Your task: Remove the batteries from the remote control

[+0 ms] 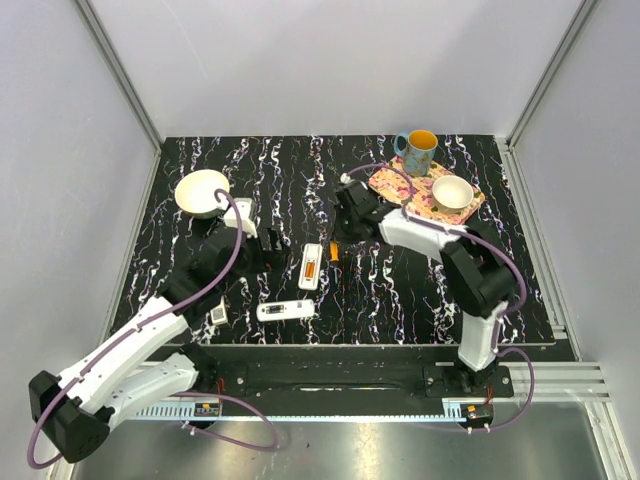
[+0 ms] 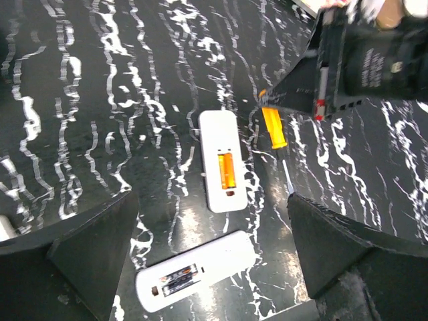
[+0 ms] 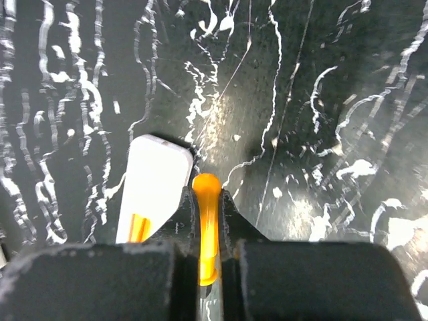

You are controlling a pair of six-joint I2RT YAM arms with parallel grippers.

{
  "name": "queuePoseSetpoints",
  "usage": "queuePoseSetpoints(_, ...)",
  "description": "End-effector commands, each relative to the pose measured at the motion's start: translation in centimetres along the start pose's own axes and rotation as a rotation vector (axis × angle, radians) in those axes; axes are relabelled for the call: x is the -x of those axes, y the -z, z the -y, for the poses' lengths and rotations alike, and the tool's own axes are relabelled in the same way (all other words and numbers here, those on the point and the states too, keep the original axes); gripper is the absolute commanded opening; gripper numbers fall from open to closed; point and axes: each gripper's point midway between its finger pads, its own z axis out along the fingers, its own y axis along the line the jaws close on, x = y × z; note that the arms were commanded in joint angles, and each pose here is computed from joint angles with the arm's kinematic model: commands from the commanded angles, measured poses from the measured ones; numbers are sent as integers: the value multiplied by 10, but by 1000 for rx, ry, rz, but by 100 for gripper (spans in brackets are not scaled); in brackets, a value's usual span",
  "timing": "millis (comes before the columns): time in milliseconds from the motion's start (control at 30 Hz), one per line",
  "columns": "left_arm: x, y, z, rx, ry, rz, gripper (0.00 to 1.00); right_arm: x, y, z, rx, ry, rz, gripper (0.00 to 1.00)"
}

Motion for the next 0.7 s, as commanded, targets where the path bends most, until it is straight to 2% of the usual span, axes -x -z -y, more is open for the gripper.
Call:
queuePoseSetpoints(0,7,-12,46,-211,-6,1,99,69,75,-29,126,-46,312,0)
queuePoseSetpoints(133,15,-19,89,-401,1,-9,99,70,112,-18,220,-139,412,0)
queuePoseSetpoints(167,13,-22,102,-458,-4,-31,99,80,134,-15,258,-164,468,0)
queuePoseSetpoints(200,21,-22,117,-514,-7,-5,99,72,135,-10,285,-193,477,0)
queuePoseSetpoints(333,26,-32,156,-632,-41,-22,99,78,190,-8,425,-244,603,0)
queuePoseSetpoints(400,24,-38,180,-704,-61,-43,99,75,200,-3,431,-247,630,0)
queuePoseSetpoints(567,15,-48,217,-788,-81,-74,96,78,228,-3,453,-237,682,0)
queuePoseSetpoints(667,8,-59,223,-789,-84,-101,88,78,239,-6,483,-239,698,0)
